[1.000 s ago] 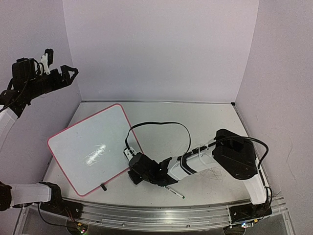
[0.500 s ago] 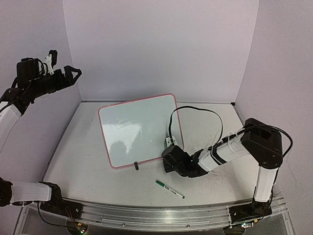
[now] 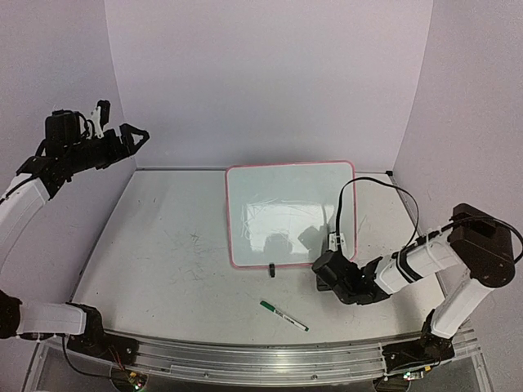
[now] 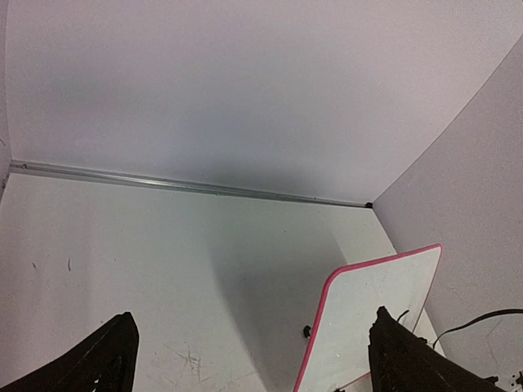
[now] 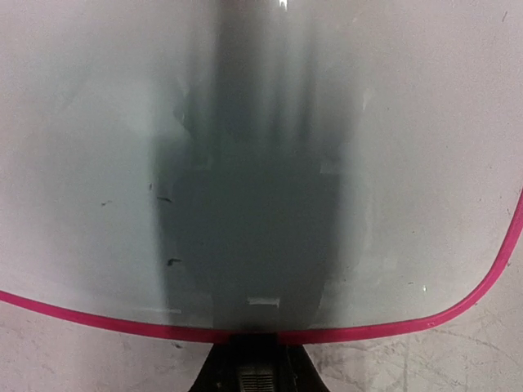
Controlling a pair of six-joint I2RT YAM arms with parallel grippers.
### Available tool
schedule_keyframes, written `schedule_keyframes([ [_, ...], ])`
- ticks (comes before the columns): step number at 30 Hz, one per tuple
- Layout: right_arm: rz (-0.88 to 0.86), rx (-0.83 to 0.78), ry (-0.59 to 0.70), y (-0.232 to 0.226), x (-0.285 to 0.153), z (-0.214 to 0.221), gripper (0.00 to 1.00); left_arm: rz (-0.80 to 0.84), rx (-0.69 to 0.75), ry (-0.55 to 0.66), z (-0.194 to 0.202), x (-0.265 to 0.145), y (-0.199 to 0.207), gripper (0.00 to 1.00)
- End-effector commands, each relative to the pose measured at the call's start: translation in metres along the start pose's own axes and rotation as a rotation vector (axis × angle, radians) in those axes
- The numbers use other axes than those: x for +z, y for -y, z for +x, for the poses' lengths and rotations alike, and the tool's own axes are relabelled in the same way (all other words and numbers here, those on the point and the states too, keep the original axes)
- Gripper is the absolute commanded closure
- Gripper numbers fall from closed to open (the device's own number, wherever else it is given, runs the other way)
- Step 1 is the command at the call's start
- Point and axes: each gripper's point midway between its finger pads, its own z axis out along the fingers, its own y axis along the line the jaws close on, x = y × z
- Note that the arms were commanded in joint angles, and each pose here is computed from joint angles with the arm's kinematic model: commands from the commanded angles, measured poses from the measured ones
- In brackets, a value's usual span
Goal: Write a sentence on the whiteboard
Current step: Move the whiteboard to the center of the board.
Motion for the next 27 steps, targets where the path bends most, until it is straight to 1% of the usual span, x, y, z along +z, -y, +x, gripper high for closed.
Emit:
schedule_keyframes([
  [1,0.063,0.111,0.102,0.024,-0.008,-0.020,1.00,0.089,-0.024,-0.044,0.022,0.020,0.016,0.01],
  [6,0.063,0.113,0.095,0.034,-0.002,-0.017,0.99,0.120,-0.059,-0.192,0.087,0.052,0.029,0.01],
  [8,0.058,0.117,0.100,0.035,-0.001,-0.020,0.96,0.150,-0.080,-0.245,0.113,0.061,0.038,0.01],
  [13,0.063,0.126,0.088,0.039,0.004,-0.021,0.84,0.251,-0.127,-0.289,0.151,0.067,0.063,0.01],
  [15,0.091,0.147,0.082,0.045,0.002,-0.021,0.71,0.296,-0.142,-0.295,0.163,0.067,0.073,0.02],
  [16,0.092,0.157,0.082,0.045,0.000,-0.023,0.62,0.315,-0.153,-0.306,0.172,0.069,0.077,0.03],
  [17,0.092,0.161,0.075,0.046,-0.001,-0.022,0.58,0.334,-0.153,-0.320,0.179,0.070,0.082,0.04],
  [19,0.100,0.176,0.061,0.047,-0.004,-0.023,0.46,0.361,-0.152,-0.347,0.195,0.074,0.091,0.06],
  [23,0.067,0.203,0.034,0.045,-0.012,-0.026,0.33,0.368,-0.116,-0.386,0.219,0.090,0.108,0.13],
  [27,-0.013,0.232,0.005,0.037,-0.026,-0.029,0.25,0.392,-0.074,-0.405,0.238,0.103,0.124,0.23],
])
